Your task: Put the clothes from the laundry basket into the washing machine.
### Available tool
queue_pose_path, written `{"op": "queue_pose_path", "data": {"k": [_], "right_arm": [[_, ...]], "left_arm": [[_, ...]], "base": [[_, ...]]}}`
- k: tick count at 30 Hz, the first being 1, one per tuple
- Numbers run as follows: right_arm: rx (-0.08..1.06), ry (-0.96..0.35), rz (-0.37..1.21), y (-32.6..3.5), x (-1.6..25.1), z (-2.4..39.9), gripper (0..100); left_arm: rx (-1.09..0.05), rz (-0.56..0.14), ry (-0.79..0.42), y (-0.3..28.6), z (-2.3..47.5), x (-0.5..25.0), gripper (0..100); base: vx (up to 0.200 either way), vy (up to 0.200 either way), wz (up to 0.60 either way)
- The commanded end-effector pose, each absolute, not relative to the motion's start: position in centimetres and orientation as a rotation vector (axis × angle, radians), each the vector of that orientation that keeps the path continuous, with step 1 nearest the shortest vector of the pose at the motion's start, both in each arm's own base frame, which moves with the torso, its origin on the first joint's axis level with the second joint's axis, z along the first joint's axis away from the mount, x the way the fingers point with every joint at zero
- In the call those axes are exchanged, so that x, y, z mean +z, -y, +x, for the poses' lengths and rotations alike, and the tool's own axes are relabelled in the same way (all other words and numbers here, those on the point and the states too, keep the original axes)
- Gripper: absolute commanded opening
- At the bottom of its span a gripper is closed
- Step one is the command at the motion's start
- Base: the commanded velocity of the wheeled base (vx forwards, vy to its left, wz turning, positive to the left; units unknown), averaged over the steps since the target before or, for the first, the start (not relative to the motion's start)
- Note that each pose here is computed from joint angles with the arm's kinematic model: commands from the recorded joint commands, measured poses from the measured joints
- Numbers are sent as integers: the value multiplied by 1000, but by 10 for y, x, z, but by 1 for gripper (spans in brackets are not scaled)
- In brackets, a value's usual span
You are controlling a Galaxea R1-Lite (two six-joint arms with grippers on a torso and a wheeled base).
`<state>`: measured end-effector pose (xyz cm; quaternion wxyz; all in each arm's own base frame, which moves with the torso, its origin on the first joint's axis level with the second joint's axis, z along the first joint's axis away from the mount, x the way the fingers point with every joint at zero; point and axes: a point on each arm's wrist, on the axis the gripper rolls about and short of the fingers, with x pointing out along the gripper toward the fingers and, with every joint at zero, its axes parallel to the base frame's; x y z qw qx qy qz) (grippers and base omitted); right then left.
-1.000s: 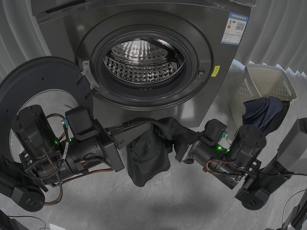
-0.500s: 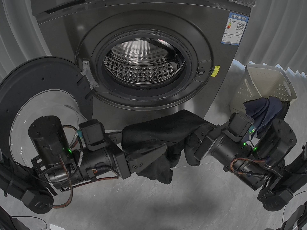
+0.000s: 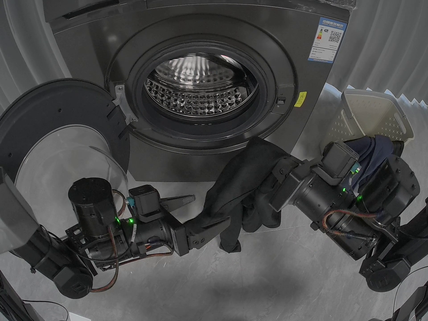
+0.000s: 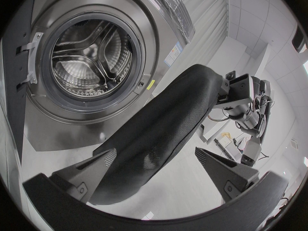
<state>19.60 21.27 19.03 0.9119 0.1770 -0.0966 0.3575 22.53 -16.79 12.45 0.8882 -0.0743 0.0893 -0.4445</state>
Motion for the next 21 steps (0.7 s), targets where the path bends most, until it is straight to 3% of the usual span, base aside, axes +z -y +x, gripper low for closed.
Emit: {"op": "queue_pose_path", "data": {"k": [1,10,21], "right_arm": [[744,228,382,-217,198,198,0],[721,247,394,-218,202,200,0],[710,278,410,-221,209,208,0]], "left_arm": [[-906,-150,-212,173,240,96,100],[-903,-118,-201,176,247,67,100],[-953,-113,-206,188,238,67,100]], "base": [[0,0,0],[0,0,0],[0,0,0]]}}
